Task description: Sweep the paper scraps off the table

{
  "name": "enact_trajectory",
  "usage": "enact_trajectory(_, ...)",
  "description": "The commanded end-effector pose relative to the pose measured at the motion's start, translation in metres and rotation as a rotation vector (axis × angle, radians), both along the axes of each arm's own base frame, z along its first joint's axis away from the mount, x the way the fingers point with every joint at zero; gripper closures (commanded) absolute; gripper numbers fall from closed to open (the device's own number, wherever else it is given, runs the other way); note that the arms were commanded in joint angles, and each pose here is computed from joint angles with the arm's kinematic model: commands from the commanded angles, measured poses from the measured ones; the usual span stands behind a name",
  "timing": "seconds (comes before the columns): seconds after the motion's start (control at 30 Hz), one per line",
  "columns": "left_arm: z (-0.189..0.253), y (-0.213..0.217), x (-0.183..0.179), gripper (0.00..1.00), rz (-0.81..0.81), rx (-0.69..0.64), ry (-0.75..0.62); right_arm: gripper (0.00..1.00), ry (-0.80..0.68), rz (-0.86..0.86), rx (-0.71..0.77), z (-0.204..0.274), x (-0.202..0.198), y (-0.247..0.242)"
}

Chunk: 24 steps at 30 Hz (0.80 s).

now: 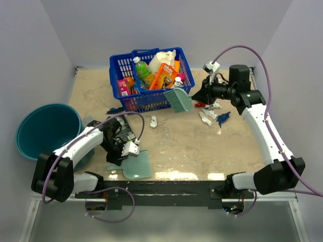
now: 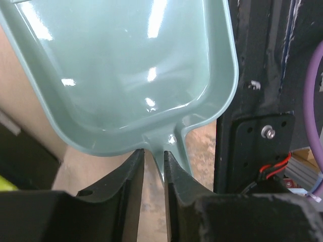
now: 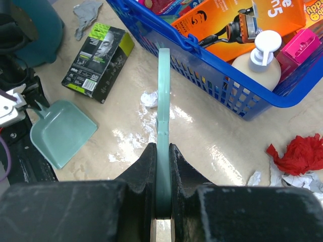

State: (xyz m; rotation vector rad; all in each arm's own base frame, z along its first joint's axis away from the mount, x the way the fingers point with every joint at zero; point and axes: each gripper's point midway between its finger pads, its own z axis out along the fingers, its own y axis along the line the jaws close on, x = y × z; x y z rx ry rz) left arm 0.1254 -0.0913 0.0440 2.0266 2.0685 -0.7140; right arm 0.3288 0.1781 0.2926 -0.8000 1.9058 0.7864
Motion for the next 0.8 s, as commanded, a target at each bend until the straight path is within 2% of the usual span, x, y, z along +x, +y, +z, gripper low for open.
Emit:
enact_trajectory(0.0, -0.003, -0.026, 0.001, 0.75, -0.031, -0.086, 0.012, 1.0, -0.072, -0.009, -0.008, 0.016, -0.002, -0.003)
enact_trajectory(0.37, 0.003, -0.098, 0.02, 0.81, -0.092, -0.152, -0.024, 1.0, -0.097, -0.035, -0.035, 0.017, -0.001, -0.009)
enact_trajectory(0.47, 0.001, -0.112, 0.027, 0.88, -0.104, -0.151, -0.026, 1.0, -0.1, -0.045, -0.045, 0.016, -0.002, -0.012)
enact_trajectory(0.53, 0.001, -0.123, 0.035, 0.97, -0.109, -0.153, -0.025, 1.0, -0.099, -0.053, -0.047, 0.015, -0.002, -0.014)
enact_trajectory(0.57, 0.001, -0.126, 0.037, 1.0, -0.085, -0.149, -0.013, 1.0, -0.1, -0.059, -0.048, 0.014, -0.002, -0.016)
enact_trajectory(0.77, 0.015, -0.162, 0.078, 1.0, 0.098, -0.173, -0.007, 1.0, -0.073, -0.144, -0.028, 0.013, 0.006, -0.032)
